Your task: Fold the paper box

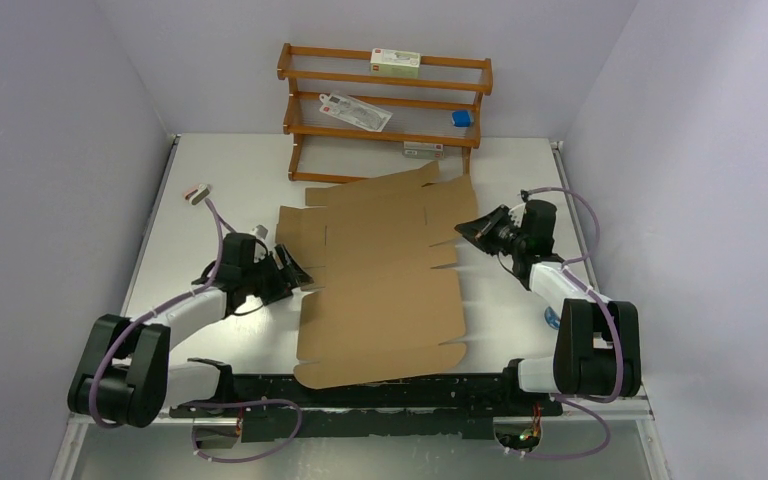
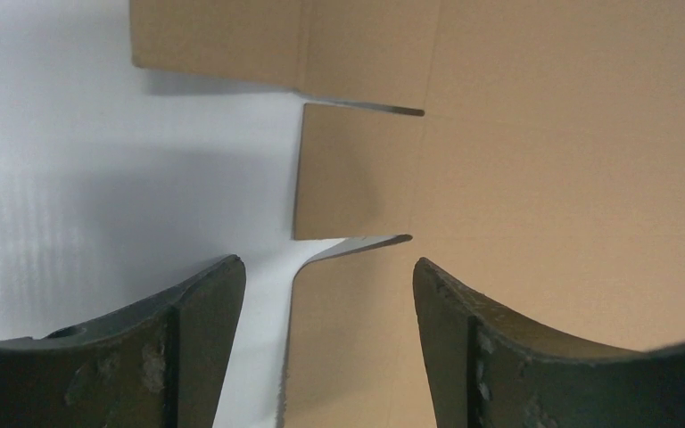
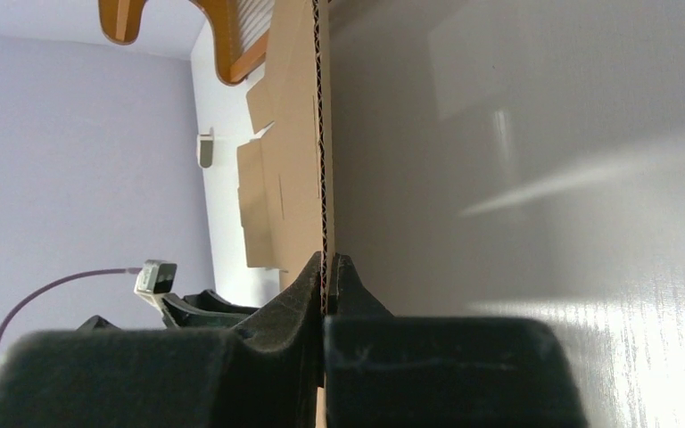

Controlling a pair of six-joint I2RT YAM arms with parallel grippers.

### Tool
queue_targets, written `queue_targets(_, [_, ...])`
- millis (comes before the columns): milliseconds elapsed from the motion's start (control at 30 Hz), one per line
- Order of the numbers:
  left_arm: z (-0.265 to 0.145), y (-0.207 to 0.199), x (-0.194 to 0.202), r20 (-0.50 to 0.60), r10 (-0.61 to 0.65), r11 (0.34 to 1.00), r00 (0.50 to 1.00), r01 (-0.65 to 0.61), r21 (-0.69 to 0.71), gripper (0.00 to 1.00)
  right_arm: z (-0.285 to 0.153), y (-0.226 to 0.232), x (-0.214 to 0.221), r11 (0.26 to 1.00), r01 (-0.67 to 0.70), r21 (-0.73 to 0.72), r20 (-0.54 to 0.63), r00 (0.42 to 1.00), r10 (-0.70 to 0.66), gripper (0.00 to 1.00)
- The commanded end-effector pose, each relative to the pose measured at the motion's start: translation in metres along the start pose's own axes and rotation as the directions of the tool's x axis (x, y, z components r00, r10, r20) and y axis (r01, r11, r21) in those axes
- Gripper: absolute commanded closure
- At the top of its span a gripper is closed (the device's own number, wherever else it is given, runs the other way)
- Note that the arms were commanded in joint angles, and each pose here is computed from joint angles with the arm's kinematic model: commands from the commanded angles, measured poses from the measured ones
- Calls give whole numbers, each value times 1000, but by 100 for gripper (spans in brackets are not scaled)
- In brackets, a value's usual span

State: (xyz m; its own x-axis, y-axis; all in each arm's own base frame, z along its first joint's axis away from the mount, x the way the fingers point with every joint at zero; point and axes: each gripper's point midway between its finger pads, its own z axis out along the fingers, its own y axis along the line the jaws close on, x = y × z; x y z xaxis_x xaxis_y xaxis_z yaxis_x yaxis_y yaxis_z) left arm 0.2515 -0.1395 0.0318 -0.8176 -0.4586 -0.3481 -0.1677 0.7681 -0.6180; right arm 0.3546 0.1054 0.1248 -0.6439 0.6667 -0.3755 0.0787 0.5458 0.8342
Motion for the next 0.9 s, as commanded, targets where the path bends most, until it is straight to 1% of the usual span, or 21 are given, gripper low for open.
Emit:
queue_targets(0, [7,-5,8,-24,-48,996,999,50,72,26,-6,6,1,998,-46,-31,-21,999,46,100])
queue_targets(167, [11,-8,10,-38,-68,993,997,71,95,26,-9,6,4,995,-88,-40,-35,996,87,100])
queue_targets(367, [11,-5,13,-44,-82,992,996,86,90,25,-11,7,1,991,-124,-52,-26,992,123,100])
queue_targets(500, [11,-1,20,-60,-103,991,993,108,82,26,-12,6,0,989,-135,-53,-21,991,134,100])
queue_targets(600, [11,-4,23,-65,-126,986,990,132,105,27,-12,5,0,991,-124,-47,-20,992,123,100])
queue_targets(700, [7,-12,19,-51,-138,979,989,144,142,29,-12,-1,2,994,-104,-25,-21,994,103,100])
queue_targets(867, [-4,-27,0,18,-96,981,995,91,170,35,-15,-14,8,998,-57,26,-21,998,58,100])
